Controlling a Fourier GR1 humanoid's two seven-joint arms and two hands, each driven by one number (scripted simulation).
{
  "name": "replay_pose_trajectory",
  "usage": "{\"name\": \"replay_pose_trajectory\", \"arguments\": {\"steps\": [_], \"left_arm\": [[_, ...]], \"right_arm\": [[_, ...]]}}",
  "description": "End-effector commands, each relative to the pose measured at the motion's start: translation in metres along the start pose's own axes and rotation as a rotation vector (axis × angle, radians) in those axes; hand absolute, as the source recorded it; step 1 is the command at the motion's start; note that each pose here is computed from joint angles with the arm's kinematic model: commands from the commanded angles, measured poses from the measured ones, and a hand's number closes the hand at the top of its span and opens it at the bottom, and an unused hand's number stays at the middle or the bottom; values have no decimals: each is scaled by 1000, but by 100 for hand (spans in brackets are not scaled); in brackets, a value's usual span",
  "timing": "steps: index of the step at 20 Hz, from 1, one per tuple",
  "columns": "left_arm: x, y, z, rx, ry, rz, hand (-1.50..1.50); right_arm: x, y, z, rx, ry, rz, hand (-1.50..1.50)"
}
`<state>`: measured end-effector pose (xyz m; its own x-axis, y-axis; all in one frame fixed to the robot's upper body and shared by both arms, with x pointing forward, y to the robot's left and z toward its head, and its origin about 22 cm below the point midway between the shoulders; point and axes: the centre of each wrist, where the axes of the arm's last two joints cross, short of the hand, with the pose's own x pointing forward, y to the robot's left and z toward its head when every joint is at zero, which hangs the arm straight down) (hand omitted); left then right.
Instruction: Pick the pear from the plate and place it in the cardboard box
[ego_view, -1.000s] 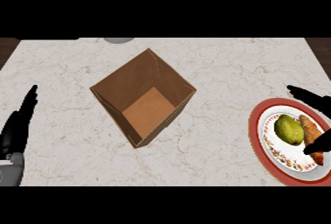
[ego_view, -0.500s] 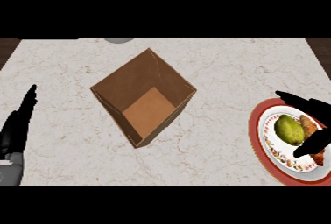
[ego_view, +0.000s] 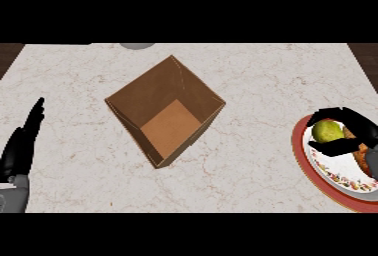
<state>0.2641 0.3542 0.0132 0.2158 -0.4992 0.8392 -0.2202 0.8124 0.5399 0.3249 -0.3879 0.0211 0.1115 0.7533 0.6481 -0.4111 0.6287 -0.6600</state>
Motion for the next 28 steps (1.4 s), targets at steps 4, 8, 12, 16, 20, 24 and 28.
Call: {"name": "replay_pose_trajectory", "arguments": {"steps": [4,8,12,16,20,24,28], "left_arm": [[16,7,4,2,7,7,0],[-6,3,7,16,16,-11,0],[-19,5,8,18,41,-25,0],[-18,17,5,37,39,-23,0],[-13,12,10,33,30,-12,0],[-10,22,6,13,8,1,0],[10,-2,5,-8,-6,6,0]], "right_arm": [[-5,3,-12,-174,-4,77,150],[34,8,-2,-241,-31,225,150],[86,62,-1,-234,-119,467,150],[126,59,32,-400,-111,540,150],[169,50,77,-547,-221,514,150],[203,47,108,-603,-363,543,150],[254,53,109,-586,-425,525,150]]}}
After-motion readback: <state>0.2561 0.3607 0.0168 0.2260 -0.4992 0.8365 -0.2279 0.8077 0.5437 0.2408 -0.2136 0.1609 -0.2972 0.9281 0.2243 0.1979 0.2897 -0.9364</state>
